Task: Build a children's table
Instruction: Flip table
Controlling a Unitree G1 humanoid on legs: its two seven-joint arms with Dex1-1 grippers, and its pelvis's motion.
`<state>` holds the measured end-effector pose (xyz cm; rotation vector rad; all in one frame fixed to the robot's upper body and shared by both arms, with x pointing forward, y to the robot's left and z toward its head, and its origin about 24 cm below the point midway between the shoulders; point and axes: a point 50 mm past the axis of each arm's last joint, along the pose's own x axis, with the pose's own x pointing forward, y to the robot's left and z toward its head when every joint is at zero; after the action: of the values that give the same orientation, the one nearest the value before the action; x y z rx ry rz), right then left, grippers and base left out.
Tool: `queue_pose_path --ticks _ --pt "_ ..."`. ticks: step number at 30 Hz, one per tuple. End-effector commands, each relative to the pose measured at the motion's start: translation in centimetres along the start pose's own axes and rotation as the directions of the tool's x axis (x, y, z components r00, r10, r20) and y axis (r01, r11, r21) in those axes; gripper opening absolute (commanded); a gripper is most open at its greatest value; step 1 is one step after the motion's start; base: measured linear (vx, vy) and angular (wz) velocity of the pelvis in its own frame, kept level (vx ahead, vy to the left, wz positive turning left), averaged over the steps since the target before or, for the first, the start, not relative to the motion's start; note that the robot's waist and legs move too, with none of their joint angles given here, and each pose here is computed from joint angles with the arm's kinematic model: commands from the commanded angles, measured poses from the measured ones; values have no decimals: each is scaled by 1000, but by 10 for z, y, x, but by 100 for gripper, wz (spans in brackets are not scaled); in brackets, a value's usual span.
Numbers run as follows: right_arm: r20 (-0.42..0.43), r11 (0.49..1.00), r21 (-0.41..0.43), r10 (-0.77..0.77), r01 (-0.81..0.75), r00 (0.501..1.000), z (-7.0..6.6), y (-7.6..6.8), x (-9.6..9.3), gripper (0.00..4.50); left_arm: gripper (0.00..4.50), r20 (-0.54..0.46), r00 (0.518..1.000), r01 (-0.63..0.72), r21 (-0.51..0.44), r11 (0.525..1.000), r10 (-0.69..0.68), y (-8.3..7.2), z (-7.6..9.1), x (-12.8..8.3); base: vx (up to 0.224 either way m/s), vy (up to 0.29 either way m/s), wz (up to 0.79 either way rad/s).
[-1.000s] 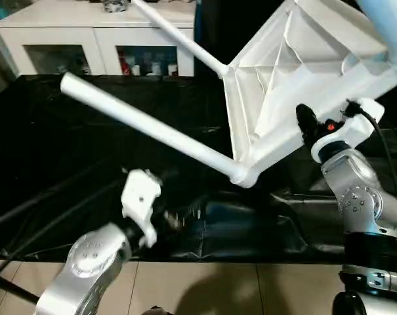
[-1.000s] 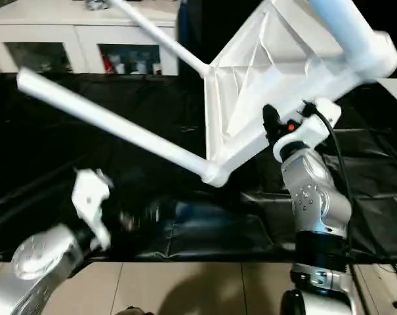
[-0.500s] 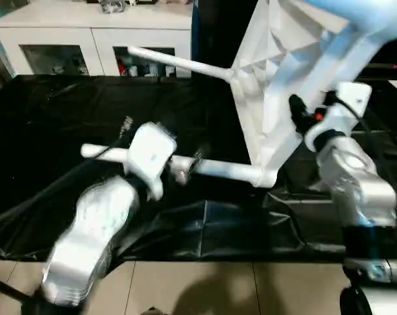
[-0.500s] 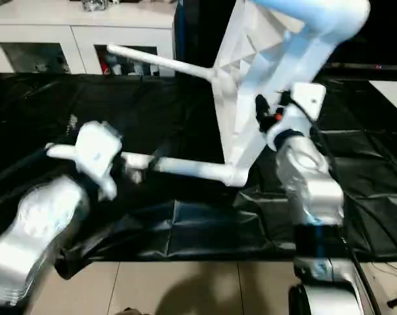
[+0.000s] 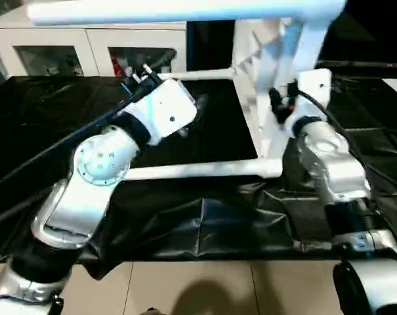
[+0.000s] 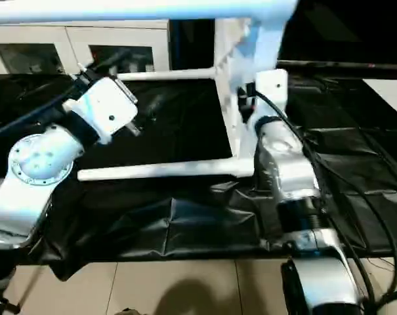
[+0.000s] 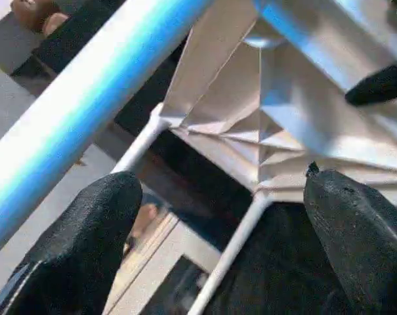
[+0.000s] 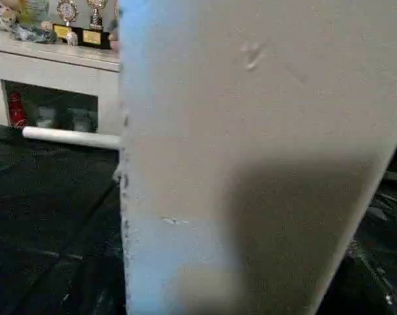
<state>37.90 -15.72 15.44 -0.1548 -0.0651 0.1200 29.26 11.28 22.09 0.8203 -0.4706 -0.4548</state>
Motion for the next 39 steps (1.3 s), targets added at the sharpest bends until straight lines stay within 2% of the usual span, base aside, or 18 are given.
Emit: queue_pose_path --ticks 1,3,5,9,10,13,15,17,21,22,23,24,28,33,38,39 --pt "-73 997 4 79 -79 994 -19 13 -1 263 450 71 997 -26 11 1000 25 10 13 3 0 0 0" --pt "-67 994 -11 105 -106 992 -19 18 0 266 450 106 994 -28 30 999 25 13 20 2 0 0 0" --pt "-56 994 0 111 -111 992 -19 20 0 296 450 105 994 -47 99 994 37 15 20 1 0 0 0" --pt "-18 994 -39 105 -106 994 -18 19 -1 316 450 171 982 -98 122 988 76 22 27 0 0 0 0" --pt "-14 993 -40 108 -109 994 -20 19 -3 341 450 184 979 -112 132 985 87 24 30 0 0 0 0" --pt "5 995 -27 100 -100 995 -23 16 -6 351 450 195 976 -126 137 982 98 27 33 0 0 0 0" --pt "71 993 -8 114 -114 991 -21 14 -14 384 450 187 974 -158 166 973 126 32 33 0 0 0 0" --pt "141 991 -8 131 -131 981 -20 11 -25 390 450 162 974 -188 181 965 159 37 29 0 0 0 0" --pt "200 993 -17 114 -113 973 -19 4 -37 434 450 139 976 -194 191 962 169 41 25 0 0 0 0" --pt "245 994 -33 109 -104 963 -16 2 -43 439 450 130 976 -197 214 957 172 43 23 0 0 0 0" --pt "322 991 -93 123 -98 939 -9 -1 -54 439 450 115 977 -205 243 948 182 47 20 2 0 0 0" --pt "344 988 -114 135 -101 929 -8 -1 -57 439 450 109 976 -208 255 944 186 48 18 2 0 0 0" --pt "443 990 -87 139 -112 886 2 -3 -71 439 450 61 983 -185 306 934 175 51 9 5 0 0 0" --pt "483 958 -128 286 -256 827 7 15 -87 439 450 10 977 -200 391 898 213 69 0 13 0 0 0" --pt "478 935 -153 353 -319 805 6 27 -90 439 450 -30 976 -183 430 884 217 75 -6 18 0 0 0" --pt "469 907 -163 417 -388 778 7 36 -93 439 450 -39 971 -193 456 869 236 81 -7 21 0 0 0"
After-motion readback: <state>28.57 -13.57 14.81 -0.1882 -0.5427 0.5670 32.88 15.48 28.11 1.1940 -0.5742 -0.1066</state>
